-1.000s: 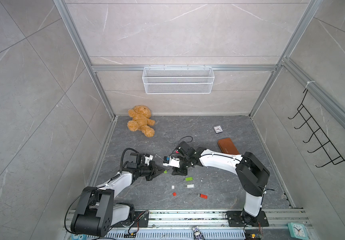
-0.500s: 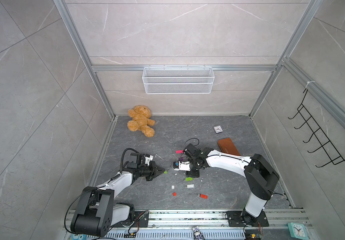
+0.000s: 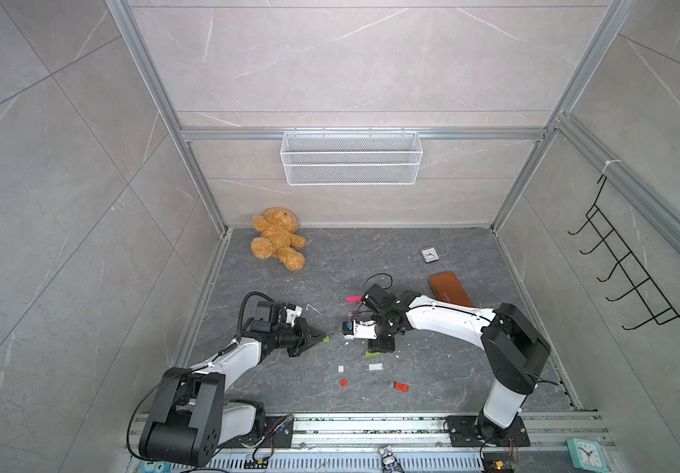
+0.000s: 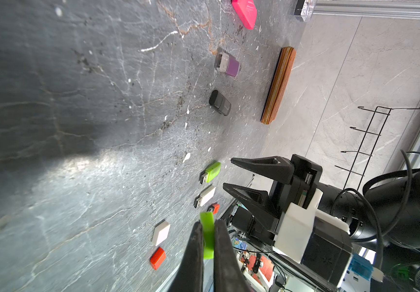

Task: Close the usb drive cover
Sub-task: Pick up the USB drive from the center of the board.

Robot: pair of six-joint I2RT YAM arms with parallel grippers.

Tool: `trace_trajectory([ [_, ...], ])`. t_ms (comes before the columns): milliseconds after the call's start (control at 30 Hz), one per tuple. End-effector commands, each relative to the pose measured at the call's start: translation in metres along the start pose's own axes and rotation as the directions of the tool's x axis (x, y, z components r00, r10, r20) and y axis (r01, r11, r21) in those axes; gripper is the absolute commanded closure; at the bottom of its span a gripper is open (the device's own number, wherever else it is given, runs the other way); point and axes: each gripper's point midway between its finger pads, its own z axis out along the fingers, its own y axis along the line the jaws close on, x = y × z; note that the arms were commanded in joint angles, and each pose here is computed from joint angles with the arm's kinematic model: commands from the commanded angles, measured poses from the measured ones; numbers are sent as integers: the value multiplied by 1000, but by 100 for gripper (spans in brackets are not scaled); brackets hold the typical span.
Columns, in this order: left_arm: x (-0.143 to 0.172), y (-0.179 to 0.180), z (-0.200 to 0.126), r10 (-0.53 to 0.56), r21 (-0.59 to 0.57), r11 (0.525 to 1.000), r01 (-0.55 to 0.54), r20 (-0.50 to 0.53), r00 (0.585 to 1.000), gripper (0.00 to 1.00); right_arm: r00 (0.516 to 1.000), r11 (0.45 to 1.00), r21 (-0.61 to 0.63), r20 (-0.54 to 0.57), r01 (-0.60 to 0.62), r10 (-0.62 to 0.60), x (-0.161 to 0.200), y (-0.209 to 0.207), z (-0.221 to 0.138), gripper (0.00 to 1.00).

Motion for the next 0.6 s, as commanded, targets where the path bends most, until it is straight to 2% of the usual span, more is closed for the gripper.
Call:
trace_trajectory([
  [0, -4, -9, -2, 45, 4, 999, -45, 9, 999, 95, 999, 1000, -22, -49, 11, -13, 9, 8, 10, 59],
  [567, -3, -8, 0, 41, 1, 999, -41, -3, 999, 96, 992, 1000, -17, -123, 26, -28, 26, 11, 34, 58],
])
